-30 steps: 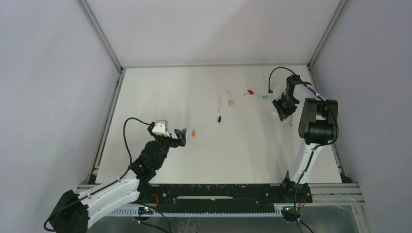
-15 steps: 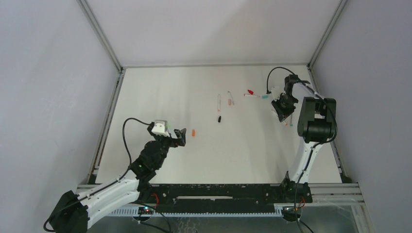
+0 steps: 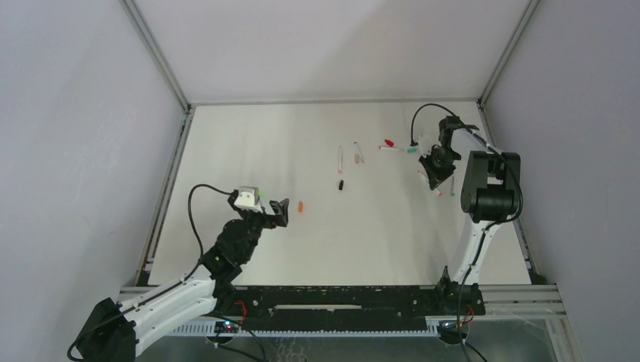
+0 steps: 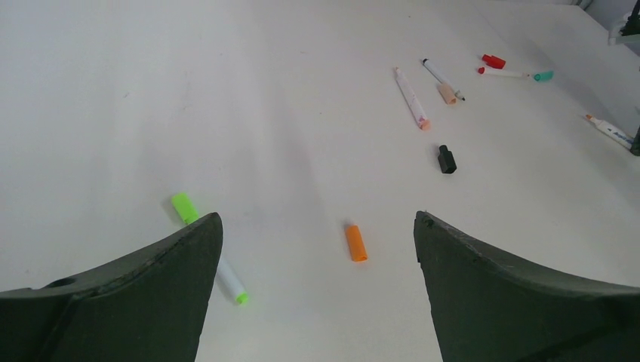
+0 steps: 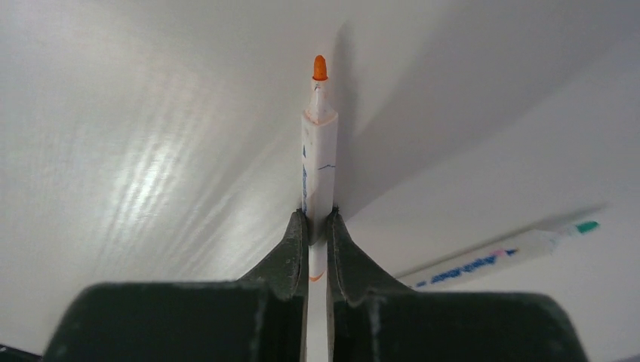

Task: Insert the pens into the pen caps
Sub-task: Pick up the pen from the center of the board.

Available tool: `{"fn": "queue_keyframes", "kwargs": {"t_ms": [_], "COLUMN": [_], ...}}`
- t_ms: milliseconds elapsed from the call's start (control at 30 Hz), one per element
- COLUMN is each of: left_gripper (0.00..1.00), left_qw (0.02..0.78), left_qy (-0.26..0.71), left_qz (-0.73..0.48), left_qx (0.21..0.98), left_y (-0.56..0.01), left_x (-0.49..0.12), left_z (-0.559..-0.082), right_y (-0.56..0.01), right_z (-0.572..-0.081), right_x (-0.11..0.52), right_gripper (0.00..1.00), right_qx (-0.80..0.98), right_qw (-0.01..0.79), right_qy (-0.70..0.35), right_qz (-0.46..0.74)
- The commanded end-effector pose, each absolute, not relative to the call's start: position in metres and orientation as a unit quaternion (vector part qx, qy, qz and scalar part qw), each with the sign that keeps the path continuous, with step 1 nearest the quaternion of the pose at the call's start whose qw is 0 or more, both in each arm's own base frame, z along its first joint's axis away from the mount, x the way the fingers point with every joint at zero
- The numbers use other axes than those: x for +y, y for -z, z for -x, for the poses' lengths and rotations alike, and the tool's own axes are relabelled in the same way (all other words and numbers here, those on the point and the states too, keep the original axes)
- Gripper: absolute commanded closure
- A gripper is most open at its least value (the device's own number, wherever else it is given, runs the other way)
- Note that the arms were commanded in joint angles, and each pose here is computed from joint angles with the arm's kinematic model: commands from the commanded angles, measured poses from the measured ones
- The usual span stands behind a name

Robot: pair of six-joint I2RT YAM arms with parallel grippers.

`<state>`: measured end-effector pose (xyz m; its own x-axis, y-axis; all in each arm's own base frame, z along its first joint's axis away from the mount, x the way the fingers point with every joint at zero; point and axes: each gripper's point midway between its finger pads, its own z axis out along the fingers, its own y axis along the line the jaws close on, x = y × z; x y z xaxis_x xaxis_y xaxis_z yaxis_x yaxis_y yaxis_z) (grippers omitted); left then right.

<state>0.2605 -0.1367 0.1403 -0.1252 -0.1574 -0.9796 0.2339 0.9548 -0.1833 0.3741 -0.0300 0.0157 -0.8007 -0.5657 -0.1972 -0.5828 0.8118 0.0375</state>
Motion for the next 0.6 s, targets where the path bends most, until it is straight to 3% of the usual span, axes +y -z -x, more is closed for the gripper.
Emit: {"fn": "queue_keyframes", "kwargs": {"t_ms": [0, 200, 567], "left_gripper": [0.0, 0.0, 0.03], "left_qw": [0.673, 0.672, 0.635], "left_qy": [0.153, 0.217, 0.496], "left_qz": [-0.022, -0.019, -0.014], "left_qx": [0.724, 0.708, 0.591], "left_y": [-0.143, -0.157, -0.235], "left_x": [-0.133, -0.146, -0.203], "left_z": [-0.258, -0.247, -0.201], "right_y": [-0.046, -0.104, -0.212], "right_z": [-0.368, -0.356, -0.272], "right_x": [0.009, 0.053, 0.16], "right_gripper": [1.0, 1.0, 1.0], "right_qx": [0.935, 0.894, 0.737], "right_qw": [0.135, 0.217, 0.326], "right_qy": [-0.122, -0.219, -0.428], "right_qz": [0.306, 0.326, 0.409]}}
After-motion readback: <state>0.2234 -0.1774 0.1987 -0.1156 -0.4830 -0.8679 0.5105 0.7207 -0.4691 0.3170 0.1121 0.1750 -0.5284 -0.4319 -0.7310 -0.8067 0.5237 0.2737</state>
